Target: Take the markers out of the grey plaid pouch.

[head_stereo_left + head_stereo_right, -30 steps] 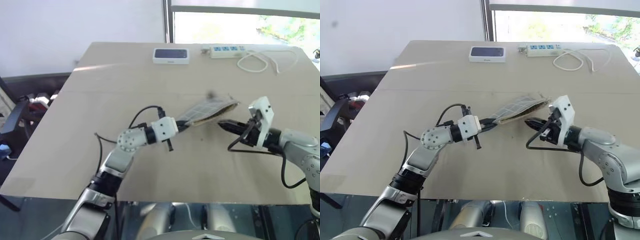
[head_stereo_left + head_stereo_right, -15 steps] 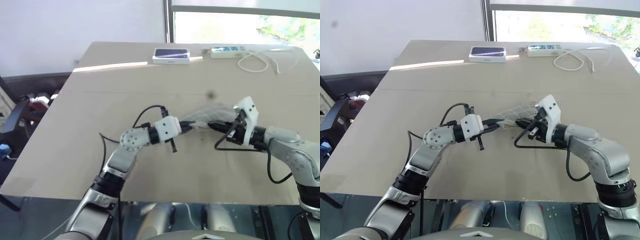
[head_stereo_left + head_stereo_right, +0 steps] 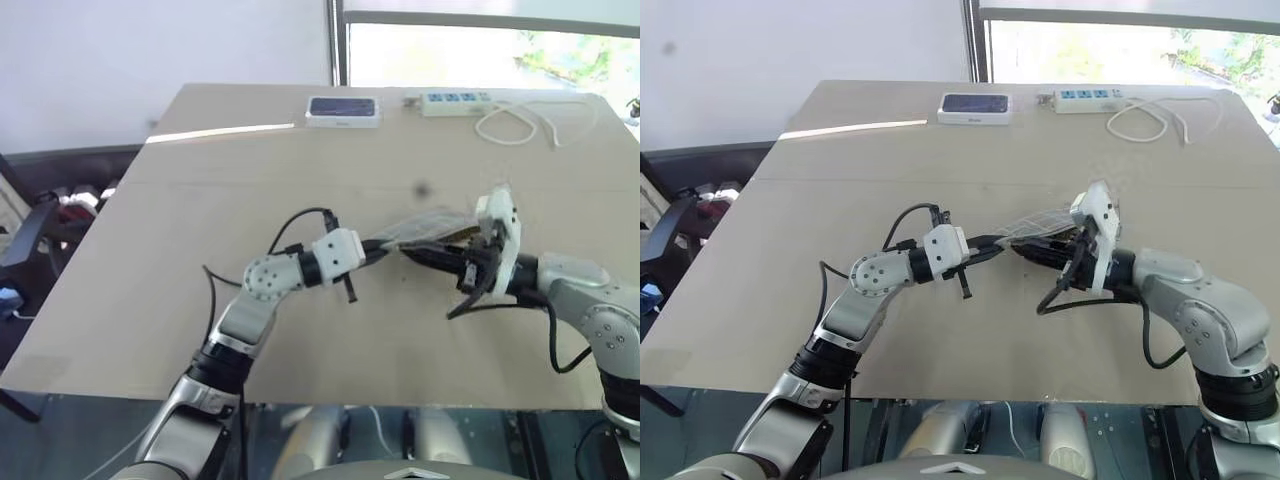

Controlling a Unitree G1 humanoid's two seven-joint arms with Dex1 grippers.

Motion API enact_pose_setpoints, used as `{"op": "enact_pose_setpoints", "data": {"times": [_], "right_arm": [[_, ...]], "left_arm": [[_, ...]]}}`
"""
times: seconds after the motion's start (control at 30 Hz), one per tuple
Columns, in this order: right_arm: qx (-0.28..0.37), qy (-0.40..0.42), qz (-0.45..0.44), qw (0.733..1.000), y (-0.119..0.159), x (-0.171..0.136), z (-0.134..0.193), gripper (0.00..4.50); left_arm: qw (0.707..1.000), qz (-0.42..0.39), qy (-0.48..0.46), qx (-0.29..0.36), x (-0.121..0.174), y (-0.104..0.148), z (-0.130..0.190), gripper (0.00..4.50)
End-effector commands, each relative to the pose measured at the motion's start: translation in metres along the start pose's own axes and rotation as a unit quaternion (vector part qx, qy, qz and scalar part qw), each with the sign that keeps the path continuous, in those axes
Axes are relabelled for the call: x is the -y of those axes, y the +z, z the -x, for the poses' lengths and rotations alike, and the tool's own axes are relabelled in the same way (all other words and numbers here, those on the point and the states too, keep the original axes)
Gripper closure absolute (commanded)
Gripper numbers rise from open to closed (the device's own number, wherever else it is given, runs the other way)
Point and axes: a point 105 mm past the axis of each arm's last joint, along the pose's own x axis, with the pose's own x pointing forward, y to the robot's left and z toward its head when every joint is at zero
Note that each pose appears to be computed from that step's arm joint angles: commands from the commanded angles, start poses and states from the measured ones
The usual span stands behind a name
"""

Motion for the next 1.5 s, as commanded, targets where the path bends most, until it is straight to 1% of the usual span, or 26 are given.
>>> {"op": "enact_pose_setpoints", "data": {"times": [0.03, 0.13, 0.33, 0.4, 0.47, 0.53, 0.6, 0.63, 0.7, 0.8, 0.83, 0.87, 0.9, 0.97, 1.1, 1.2, 1.33, 1.43, 1.5], "right_arm": [[-0.006, -0.018, 0.012, 1.000, 0.000, 0.006, 0.001, 4.48], [-0.006, -0.060, 0.003, 0.998, -0.001, 0.022, 0.001, 4.48], [-0.005, -0.112, -0.008, 0.994, -0.003, 0.041, 0.004, 4.48], [-0.012, -0.138, 0.002, 0.990, -0.004, 0.050, 0.007, 4.48], [-0.040, -0.167, 0.033, 0.985, -0.012, 0.060, 0.011, 4.48], [-0.113, -0.184, 0.113, 0.970, -0.028, 0.070, 0.019, 4.48], [-0.154, -0.181, 0.162, 0.958, -0.036, 0.075, 0.024, 3.53], [-0.161, -0.169, 0.187, 0.954, -0.034, 0.073, 0.023, 3.14], [-0.171, -0.144, 0.229, 0.947, -0.029, 0.068, 0.020, 2.16], [-0.196, -0.109, 0.267, 0.937, -0.027, 0.060, 0.019, 1.04], [-0.201, -0.104, 0.273, 0.935, -0.027, 0.059, 0.019, 0.54], [-0.205, -0.101, 0.278, 0.933, -0.026, 0.059, 0.019, 0.14], [-0.209, -0.097, 0.284, 0.931, -0.026, 0.058, 0.019, 0.05], [-0.226, -0.079, 0.298, 0.924, -0.026, 0.055, 0.015, 0.05], [-0.253, -0.062, 0.317, 0.912, -0.029, 0.054, 0.003, 0.05], [-0.289, -0.039, 0.323, 0.900, -0.041, 0.055, -0.003, 0.05], [-0.318, -0.030, 0.334, 0.887, -0.051, 0.064, -0.014, 0.05], [-0.327, -0.032, 0.331, 0.885, -0.058, 0.072, -0.025, 0.05], [-0.342, -0.017, 0.315, 0.885, -0.071, 0.075, -0.029, 0.05]], "left_arm": [[0.999, -0.023, 0.013, 0.025, -0.009, 0.015, -0.002, 4.50], [0.999, -0.024, 0.010, 0.032, -0.008, 0.018, -0.003, 4.50], [0.999, -0.020, -0.002, 0.041, -0.002, 0.021, -0.002, 4.50], [0.999, -0.011, -0.009, 0.045, 0.001, 0.023, -0.001, 4.50], [0.999, 0.005, -0.004, 0.051, -0.001, 0.026, 0.000, 4.50], [0.998, 0.031, 0.003, 0.062, -0.006, 0.031, 0.000, 4.50], [0.996, 0.059, 0.004, 0.070, -0.008, 0.035, 0.001, 4.50], [0.994, 0.081, 0.006, 0.073, -0.009, 0.037, 0.001, 4.50], [0.990, 0.119, 0.006, 0.074, -0.008, 0.040, 0.002, 4.50], [0.984, 0.162, 0.012, 0.070, -0.009, 0.042, 0.001, 4.50], [0.983, 0.167, 0.014, 0.069, -0.009, 0.043, 0.000, 4.50], [0.982, 0.174, 0.011, 0.074, -0.009, 0.044, 0.000, 4.50], [0.980, 0.181, 0.008, 0.077, -0.008, 0.045, 0.000, 4.50], [0.974, 0.211, -0.006, 0.085, -0.004, 0.045, -0.001, 4.50], [0.965, 0.245, -0.051, 0.082, 0.014, 0.034, 0.000, 4.50], [0.954, 0.275, -0.073, 0.089, 0.022, 0.029, 0.000, 4.50], [0.947, 0.297, -0.085, 0.093, 0.025, 0.023, -0.001, 4.50], [0.944, 0.305, -0.086, 0.094, 0.024, 0.020, -0.002, 4.50], [0.943, 0.307, -0.088, 0.094, 0.024, 0.019, -0.002, 4.50]]}}
